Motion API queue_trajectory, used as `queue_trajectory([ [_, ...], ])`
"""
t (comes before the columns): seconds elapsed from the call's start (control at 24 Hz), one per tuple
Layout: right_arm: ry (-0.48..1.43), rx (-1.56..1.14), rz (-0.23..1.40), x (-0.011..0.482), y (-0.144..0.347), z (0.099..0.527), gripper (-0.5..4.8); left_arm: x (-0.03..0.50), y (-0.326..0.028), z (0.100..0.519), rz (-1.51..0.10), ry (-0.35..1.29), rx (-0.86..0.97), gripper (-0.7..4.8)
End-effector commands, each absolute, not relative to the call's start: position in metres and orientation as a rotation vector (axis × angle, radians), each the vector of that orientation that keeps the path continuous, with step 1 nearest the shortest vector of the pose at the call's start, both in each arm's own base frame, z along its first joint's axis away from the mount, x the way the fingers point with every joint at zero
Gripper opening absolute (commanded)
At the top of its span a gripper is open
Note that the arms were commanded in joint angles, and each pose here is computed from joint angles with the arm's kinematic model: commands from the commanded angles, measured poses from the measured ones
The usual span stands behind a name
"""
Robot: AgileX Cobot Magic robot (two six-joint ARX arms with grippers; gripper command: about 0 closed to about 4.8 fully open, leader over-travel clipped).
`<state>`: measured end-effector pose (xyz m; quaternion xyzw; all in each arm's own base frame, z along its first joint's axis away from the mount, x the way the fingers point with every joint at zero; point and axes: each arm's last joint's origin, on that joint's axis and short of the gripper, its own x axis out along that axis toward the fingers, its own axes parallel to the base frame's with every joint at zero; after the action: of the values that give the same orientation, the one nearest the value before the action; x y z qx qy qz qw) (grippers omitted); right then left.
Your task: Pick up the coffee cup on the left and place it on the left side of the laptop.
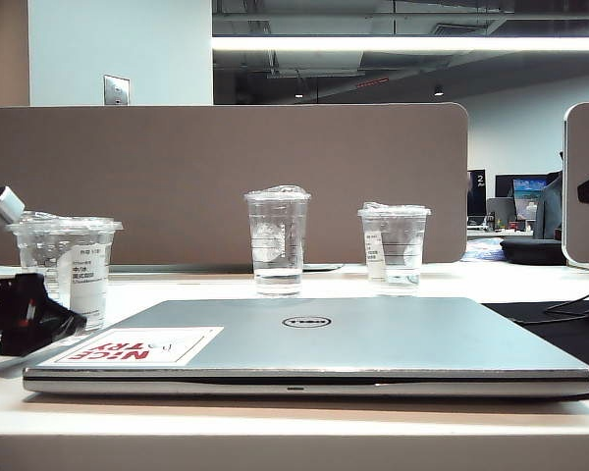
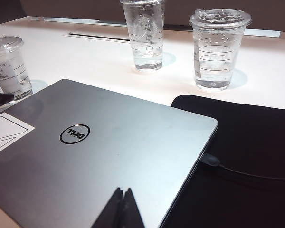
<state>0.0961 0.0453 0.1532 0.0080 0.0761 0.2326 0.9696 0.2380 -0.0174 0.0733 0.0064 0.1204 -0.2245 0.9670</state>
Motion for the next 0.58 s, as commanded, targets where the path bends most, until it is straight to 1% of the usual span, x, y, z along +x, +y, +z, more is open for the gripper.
queue_trajectory([
  [0.04,0.140,0.019,0.471,0.096,0.046,0.153,-0.05,0.236,-0.019,0.073,-0.493,0.251,-0.053,4.79],
  [0.21,0.140,0.019,0.471,0.096,0.046,0.153,-0.05,0.236,-0.018,0.073,-0.497,0.252,-0.056,4.79],
  [0.38,0.140,0.019,0.470,0.096,0.045,0.153,-0.05,0.229,-0.020,0.071,-0.557,0.274,-0.080,4.79],
  [0.58,0.140,0.019,0.470,0.096,0.045,0.153,-0.05,0.204,-0.018,0.074,-0.506,0.295,-0.046,4.79],
])
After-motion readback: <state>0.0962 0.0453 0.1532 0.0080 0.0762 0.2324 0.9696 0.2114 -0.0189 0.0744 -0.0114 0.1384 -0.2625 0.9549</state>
